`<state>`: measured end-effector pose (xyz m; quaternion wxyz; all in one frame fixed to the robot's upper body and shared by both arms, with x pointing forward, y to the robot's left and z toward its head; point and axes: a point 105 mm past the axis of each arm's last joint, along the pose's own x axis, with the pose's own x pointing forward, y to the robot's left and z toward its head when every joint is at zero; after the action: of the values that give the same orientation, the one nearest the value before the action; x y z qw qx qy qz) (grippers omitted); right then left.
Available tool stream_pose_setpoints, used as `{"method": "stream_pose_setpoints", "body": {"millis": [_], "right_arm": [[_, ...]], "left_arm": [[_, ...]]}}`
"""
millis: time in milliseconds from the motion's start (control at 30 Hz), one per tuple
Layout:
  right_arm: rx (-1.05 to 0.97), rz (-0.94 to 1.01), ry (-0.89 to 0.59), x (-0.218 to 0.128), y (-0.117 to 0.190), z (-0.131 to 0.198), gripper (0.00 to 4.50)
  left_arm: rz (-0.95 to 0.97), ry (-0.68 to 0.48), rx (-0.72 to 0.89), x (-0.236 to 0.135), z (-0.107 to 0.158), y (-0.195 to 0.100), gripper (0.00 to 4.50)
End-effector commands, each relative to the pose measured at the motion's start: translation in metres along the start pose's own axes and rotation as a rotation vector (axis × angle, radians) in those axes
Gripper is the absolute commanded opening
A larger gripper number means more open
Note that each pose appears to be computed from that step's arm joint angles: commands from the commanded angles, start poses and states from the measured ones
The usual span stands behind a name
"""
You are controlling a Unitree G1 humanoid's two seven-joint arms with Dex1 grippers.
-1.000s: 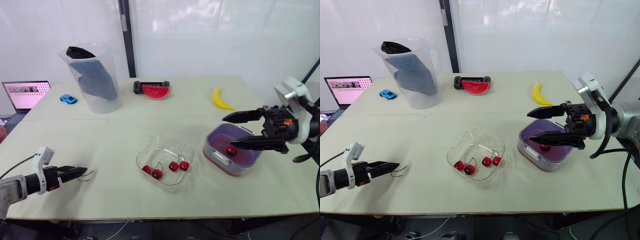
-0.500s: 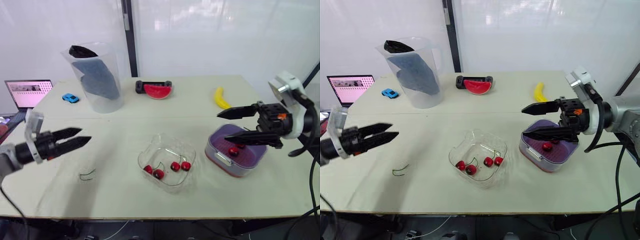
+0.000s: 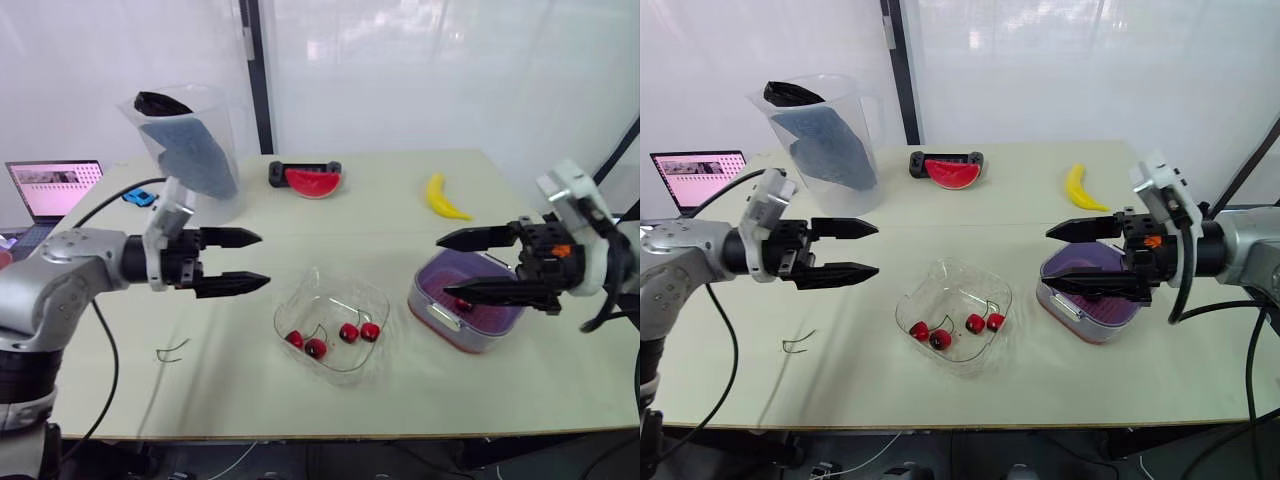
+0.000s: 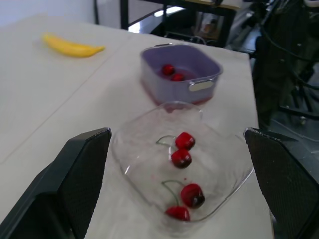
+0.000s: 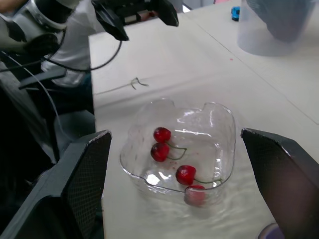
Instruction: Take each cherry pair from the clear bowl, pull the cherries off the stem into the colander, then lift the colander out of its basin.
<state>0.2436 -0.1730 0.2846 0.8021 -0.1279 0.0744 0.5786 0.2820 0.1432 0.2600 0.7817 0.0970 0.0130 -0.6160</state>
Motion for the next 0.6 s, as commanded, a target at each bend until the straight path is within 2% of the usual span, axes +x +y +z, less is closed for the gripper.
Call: {"method": "stream_pose_setpoints", "body": {"millis": [33, 167, 233, 433, 600], "right_arm": [[-0.133, -0.095, 0.089, 0.002, -0.001, 0.004, 4.5], [-0.299, -0.105, 0.188, 0.021, -0.002, 0.008, 4.5], [-0.246, -0.025, 0.198, 0.037, 0.004, 0.01, 4.5], [-0.172, 0.044, 0.315, 0.094, 0.004, 0.01, 4.5], [-0.1, 0.014, 0.458, 0.127, -0.005, -0.01, 4.5]], "left_arm": [[-0.023, -0.019, 0.071, 0.003, 0.011, -0.002, 4.48], [0.009, -0.011, 0.132, -0.003, 0.003, 0.01, 4.48], [0.012, -0.007, 0.137, -0.007, -0.001, 0.013, 4.48], [0.03, -0.014, 0.111, -0.007, -0.005, 0.015, 4.48], [0.059, 0.003, 0.109, -0.01, -0.011, 0.013, 4.48]]}}
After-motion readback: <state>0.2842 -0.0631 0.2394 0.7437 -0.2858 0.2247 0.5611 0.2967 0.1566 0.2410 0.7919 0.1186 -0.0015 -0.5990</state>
